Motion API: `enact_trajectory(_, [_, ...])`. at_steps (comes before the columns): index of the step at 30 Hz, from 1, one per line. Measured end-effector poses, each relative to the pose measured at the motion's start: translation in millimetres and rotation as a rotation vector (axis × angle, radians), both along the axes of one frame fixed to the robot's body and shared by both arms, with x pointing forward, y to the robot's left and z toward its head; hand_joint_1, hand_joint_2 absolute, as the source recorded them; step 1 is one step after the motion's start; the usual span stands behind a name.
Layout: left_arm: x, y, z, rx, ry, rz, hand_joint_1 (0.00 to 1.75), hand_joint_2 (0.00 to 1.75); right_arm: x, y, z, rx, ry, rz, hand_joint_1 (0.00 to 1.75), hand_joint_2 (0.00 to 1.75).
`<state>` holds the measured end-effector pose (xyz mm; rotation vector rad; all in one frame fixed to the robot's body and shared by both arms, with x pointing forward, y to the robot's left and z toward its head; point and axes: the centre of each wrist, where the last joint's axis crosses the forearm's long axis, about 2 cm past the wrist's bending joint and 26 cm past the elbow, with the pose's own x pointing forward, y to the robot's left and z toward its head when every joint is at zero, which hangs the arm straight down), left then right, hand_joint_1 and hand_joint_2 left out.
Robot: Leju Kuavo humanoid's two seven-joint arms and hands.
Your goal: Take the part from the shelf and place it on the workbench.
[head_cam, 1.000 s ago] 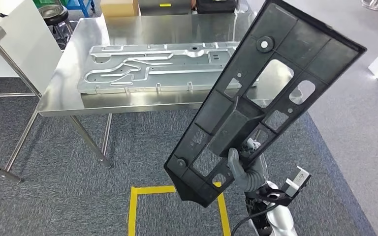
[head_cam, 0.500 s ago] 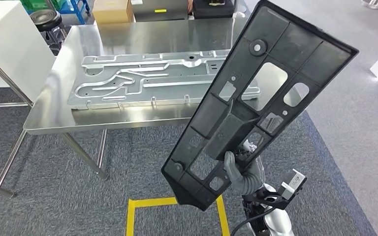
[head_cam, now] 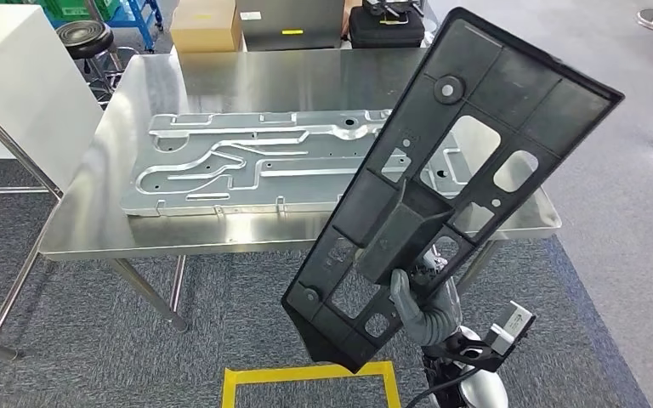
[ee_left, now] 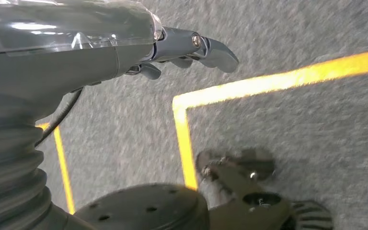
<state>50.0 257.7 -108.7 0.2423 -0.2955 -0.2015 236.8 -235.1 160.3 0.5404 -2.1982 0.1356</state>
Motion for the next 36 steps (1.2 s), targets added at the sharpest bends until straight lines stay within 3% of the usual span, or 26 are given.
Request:
enact_trajectory(8, [4.7, 0.3, 0.6, -0.006, -0.014, -0.011, 0.00, 1.75, 6.2, -3.2, 7.5, -0.079, -0.024, -0.046, 1.75, 1.75])
enact_trajectory(15, [4.6, -0.8, 0.5, -0.035, -0.060, -0.033, 0.00, 1.75, 76.9, -39.2, 43.6, -0.355, -0.123, -0.279, 1.75, 1.75])
enact_trajectory(18, [8.3, -1.2, 1.1, -0.030, -0.082, -0.059, 0.00, 1.75, 114.8, -57.7, 71.9, -0.617, -0.179, -0.552, 1.75, 1.75])
enact_trajectory(21, [18.6, -1.8, 2.7, -0.023, -0.113, -0.087, 0.00, 1.75, 176.8, -73.4, 120.4, -1.113, -0.316, -0.957, 1.75, 1.75])
enact_trajectory(23, [25.9, -2.2, 4.0, -0.025, -0.134, -0.097, 0.00, 1.75, 213.1, -80.2, 146.4, -1.389, -0.374, -1.087, 1.75, 1.75])
enact_trajectory(27, [30.8, -3.0, 4.9, -0.029, -0.151, -0.112, 0.00, 1.75, 243.7, -92.3, 142.3, -1.677, -0.306, -1.085, 1.75, 1.75])
enact_trajectory(36, [29.4, -6.6, 5.0, -0.017, -0.165, -0.123, 0.00, 1.75, 248.7, -101.1, 104.7, -1.878, -0.198, -0.979, 1.75, 1.75])
